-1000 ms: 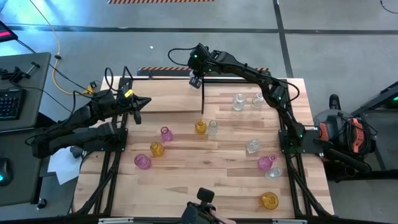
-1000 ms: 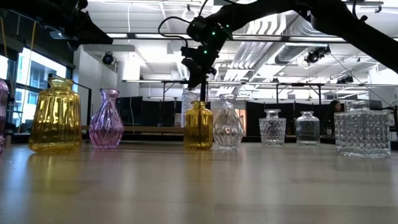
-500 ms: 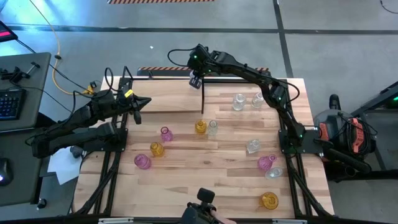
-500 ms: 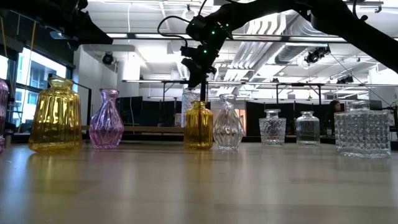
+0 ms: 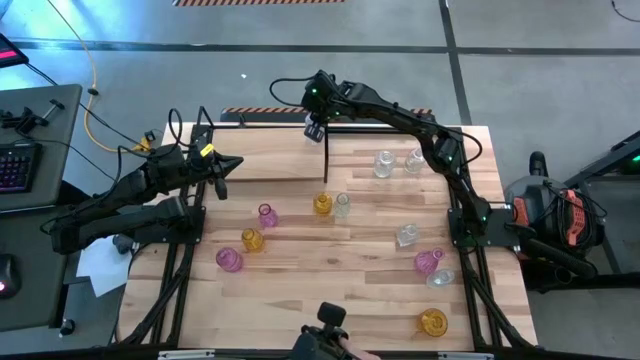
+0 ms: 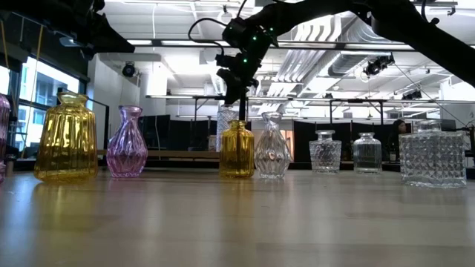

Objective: Sort vases onto shelf
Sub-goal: Put the transparent vase in the top right corner of the shelf, then put the pink vase to the left of the transparent vase on the shelf

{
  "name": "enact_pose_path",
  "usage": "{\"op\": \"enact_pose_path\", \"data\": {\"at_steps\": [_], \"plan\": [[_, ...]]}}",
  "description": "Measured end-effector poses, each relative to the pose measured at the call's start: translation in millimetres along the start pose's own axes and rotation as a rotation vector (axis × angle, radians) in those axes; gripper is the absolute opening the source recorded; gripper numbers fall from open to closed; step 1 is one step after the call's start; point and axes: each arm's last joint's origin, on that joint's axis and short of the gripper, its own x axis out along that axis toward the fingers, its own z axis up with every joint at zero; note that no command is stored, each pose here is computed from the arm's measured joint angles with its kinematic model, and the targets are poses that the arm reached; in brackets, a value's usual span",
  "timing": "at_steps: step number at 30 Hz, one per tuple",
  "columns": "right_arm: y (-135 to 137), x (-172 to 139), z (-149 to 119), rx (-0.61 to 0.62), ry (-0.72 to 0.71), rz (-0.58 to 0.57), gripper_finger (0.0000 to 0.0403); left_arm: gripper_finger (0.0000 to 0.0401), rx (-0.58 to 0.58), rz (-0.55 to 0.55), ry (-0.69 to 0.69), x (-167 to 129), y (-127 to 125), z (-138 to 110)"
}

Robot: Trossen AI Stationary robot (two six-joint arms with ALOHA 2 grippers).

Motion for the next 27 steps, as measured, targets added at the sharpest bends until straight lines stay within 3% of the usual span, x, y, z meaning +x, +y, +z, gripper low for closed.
{"op": "enact_pose_path", "data": {"at_steps": [10,17,22,27], "plan": [[1,-17,5,-0.02,-0.018,-0.057,0.0,0.0,0.001,0.0,0.0,0,0,0],[18,-77,14,-0.035,-0.056,-0.073,0.0,0.0,0.01,0.0,0.008,0,0,-1],[40,-119,3,-0.035,0.05,-0.102,0.0,0.0,0.023,0.002,0.046,0,0,-4],[59,-136,-22,-0.029,0.248,-0.242,0.0,0.0,0.013,0.002,0.05,-1,0,-5]]}}
